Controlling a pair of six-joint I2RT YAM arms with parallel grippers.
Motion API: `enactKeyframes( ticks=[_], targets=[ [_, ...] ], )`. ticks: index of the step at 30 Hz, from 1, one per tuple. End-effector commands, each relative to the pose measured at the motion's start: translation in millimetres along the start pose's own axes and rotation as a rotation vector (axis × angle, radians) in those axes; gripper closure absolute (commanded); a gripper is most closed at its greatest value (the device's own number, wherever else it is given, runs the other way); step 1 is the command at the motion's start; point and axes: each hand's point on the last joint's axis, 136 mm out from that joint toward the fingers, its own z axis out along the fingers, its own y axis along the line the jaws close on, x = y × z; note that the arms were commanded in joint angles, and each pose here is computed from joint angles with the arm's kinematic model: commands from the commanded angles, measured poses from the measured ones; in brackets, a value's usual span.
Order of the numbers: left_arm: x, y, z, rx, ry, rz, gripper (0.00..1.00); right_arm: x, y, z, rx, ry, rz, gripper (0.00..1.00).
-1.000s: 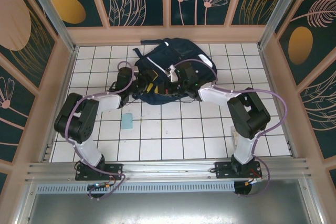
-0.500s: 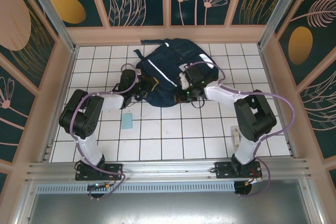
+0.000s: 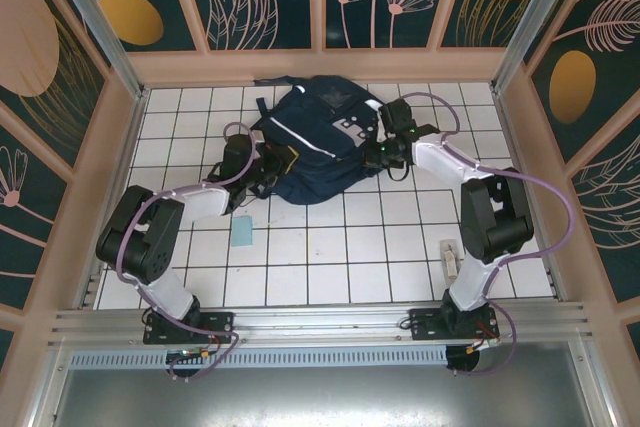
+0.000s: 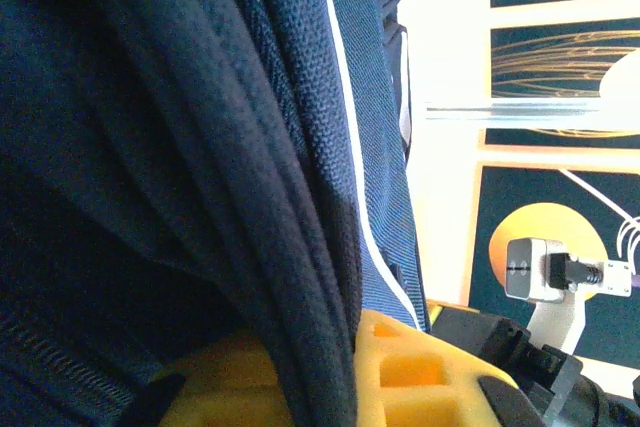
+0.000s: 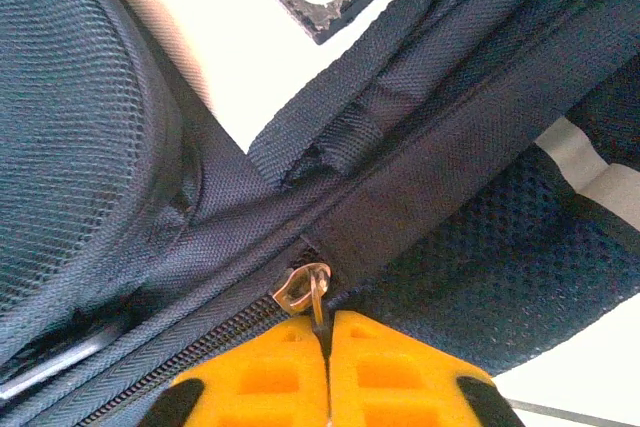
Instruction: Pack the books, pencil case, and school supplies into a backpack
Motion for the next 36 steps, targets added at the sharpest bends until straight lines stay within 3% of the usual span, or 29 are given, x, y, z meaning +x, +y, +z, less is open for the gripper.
enactKeyframes(
  ticks=[1,4,6,8,14,21,24,31,36],
  targets=[
    [-16,-24,-21,0.062,-0.060,0.045,0.64,-38,-17,-24,-0.035,-0.157,0.077,0.64],
    [-17,-24,-25,0.038,-0.072,0.061,0.30,-15,5,-30,-0.173,-0.097,0.070,0.38],
    [-17,-25,-27,0.027,-0.072,0.080,0.20,0,11,-35,-0.211,-0.079,0.064,0.34],
    [-17,-29,-32,0.014,-0.075,0.105,0.16,9,12,-41,-0.215,-0.086,0.056,0.33],
    [-27,-56,-51,-0.008,-0.140,0.194,0.17,13,28,-48,-0.217,-0.134,-0.031,0.33],
    [-35,-66,-49,-0.024,-0.163,0.242,0.17,13,83,-26,-0.287,-0.146,-0.451,0.54],
    [-37,-50,-38,-0.053,-0.153,0.228,0.17,8,84,-14,-0.302,-0.145,-0.541,0.50],
    [-36,14,-12,-0.154,-0.122,0.174,0.17,2,75,16,-0.346,-0.052,-0.511,0.39],
    [-35,34,-8,-0.174,-0.120,0.160,0.18,4,82,25,-0.416,-0.068,-0.515,0.28]
  ],
)
